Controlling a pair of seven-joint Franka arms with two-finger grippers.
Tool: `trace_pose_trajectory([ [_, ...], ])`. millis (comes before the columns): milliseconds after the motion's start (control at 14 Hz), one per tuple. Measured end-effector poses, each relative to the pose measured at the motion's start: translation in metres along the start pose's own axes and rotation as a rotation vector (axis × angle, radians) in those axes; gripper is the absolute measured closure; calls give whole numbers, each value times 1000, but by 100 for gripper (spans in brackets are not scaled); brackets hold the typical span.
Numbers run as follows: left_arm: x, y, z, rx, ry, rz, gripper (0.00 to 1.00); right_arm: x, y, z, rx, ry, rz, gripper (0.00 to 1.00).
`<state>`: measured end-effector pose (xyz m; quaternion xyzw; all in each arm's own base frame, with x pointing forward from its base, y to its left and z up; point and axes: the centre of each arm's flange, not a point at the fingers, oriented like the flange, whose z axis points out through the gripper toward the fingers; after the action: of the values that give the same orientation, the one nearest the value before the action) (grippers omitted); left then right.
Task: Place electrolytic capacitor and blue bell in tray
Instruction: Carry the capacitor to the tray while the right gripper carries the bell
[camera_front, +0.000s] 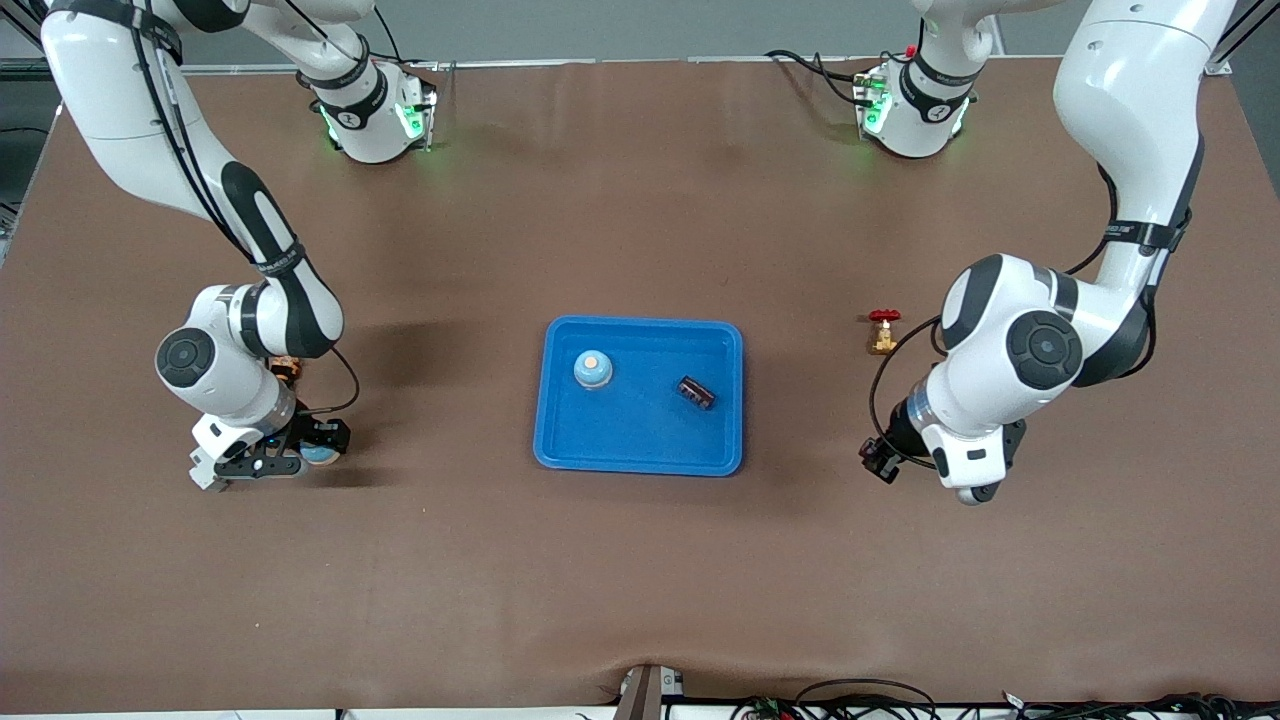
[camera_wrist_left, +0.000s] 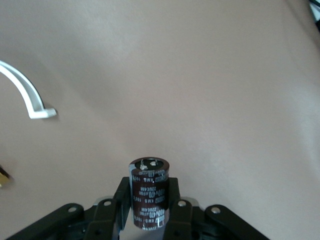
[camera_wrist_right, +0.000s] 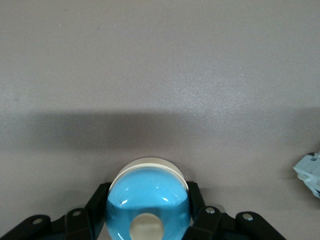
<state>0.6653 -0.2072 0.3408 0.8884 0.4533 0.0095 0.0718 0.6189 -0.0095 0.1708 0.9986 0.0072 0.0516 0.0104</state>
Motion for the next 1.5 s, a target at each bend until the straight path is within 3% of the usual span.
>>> trace_pose_trajectory([
  [427, -64, 26, -3, -17, -11, -64, 67, 25, -75, -28, 13, -62, 124, 32],
  [783, -105, 46, 17, -15, -42, -139, 67, 29, -194, -60, 38, -24, 274, 32],
  [1210, -142, 63, 47, -60, -80, -244, 67, 20, -311, -88, 44, -42, 448, 32],
  [1495, -170, 65, 76, -59, -73, -281, 67, 5, -361, -77, 40, -54, 526, 32],
])
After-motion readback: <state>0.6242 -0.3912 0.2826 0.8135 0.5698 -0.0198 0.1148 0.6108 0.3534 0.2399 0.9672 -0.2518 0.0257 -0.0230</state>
